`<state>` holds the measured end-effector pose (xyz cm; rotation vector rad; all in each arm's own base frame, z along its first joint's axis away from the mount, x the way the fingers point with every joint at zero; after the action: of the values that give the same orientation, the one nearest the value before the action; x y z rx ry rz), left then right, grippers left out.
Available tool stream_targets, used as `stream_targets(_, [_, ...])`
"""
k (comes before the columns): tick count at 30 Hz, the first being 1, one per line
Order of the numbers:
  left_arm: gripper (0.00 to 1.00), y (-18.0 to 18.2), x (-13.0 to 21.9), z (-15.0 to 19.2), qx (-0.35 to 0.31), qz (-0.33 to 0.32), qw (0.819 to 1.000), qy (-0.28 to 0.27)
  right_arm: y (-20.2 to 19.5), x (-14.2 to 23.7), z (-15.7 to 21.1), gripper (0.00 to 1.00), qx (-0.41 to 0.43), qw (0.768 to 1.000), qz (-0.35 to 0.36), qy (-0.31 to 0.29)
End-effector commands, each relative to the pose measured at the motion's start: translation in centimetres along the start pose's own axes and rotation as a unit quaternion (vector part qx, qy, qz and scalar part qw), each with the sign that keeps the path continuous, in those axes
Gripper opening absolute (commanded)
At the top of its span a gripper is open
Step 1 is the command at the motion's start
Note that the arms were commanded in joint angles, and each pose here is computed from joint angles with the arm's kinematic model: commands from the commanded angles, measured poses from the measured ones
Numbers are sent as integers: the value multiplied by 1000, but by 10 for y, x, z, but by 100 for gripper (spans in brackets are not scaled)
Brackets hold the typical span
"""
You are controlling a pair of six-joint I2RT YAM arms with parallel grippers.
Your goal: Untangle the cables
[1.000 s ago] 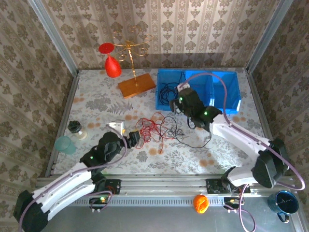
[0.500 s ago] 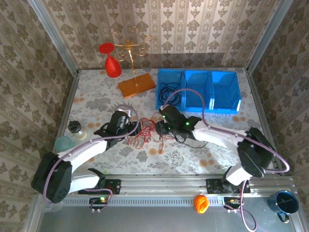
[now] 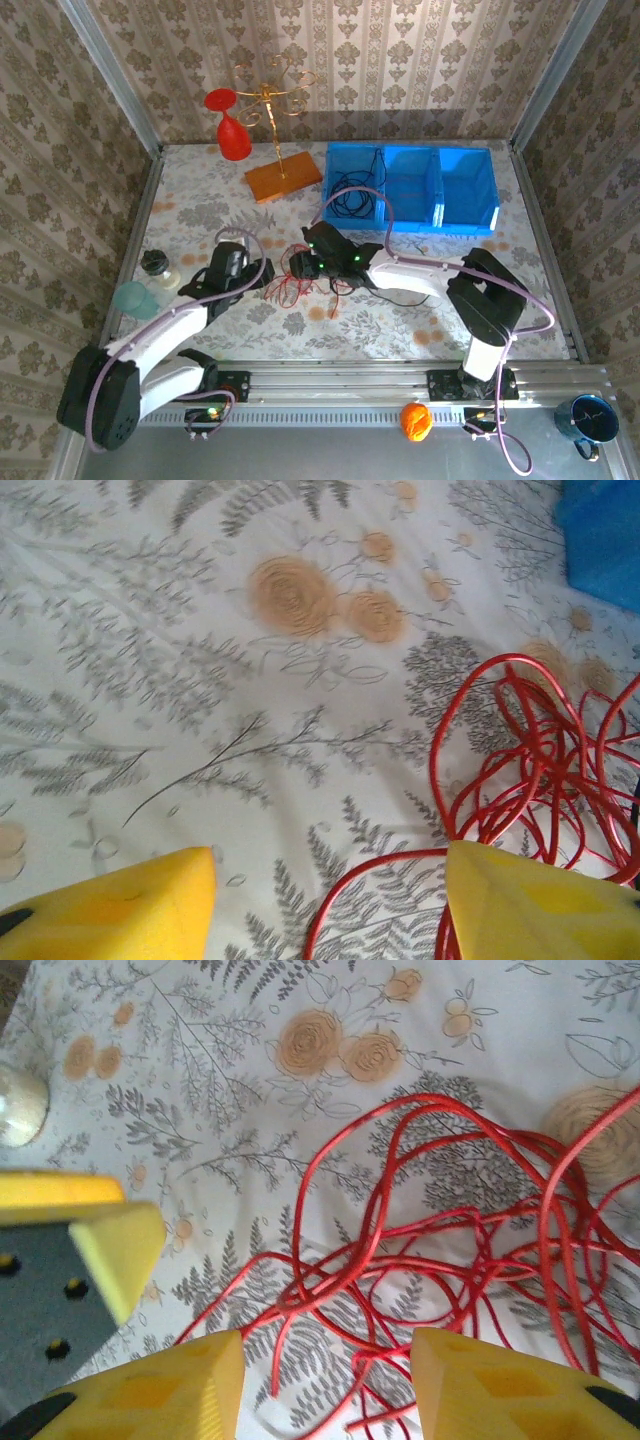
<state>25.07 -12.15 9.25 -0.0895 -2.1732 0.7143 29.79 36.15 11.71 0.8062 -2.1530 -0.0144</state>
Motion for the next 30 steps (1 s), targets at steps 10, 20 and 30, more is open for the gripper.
stream_targets(10, [68, 13, 18, 4, 32, 3, 999, -20, 16, -31, -8, 12, -70, 997, -32, 2])
stream_targets(20, [74, -31, 16, 8, 24, 114, 993, 26, 46, 70, -41, 0, 31, 996, -38, -74])
stream_targets(30, [76, -51, -7, 22, 5, 146, 987, 62, 66, 157, -68, 0, 89, 983, -45, -155])
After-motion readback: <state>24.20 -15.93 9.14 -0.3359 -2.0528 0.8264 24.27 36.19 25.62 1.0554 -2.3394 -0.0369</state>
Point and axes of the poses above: each hand's point on the last joint's axis, 136 mm out from that joint toward the fingers, its own x axis back along the fingers, its own y axis along the line the jaws close on, z = x × y, the point moved 2 cm from there along x, back along the fingers, and after that the axes turned 15 degrees about x, right-handed, at the moved point
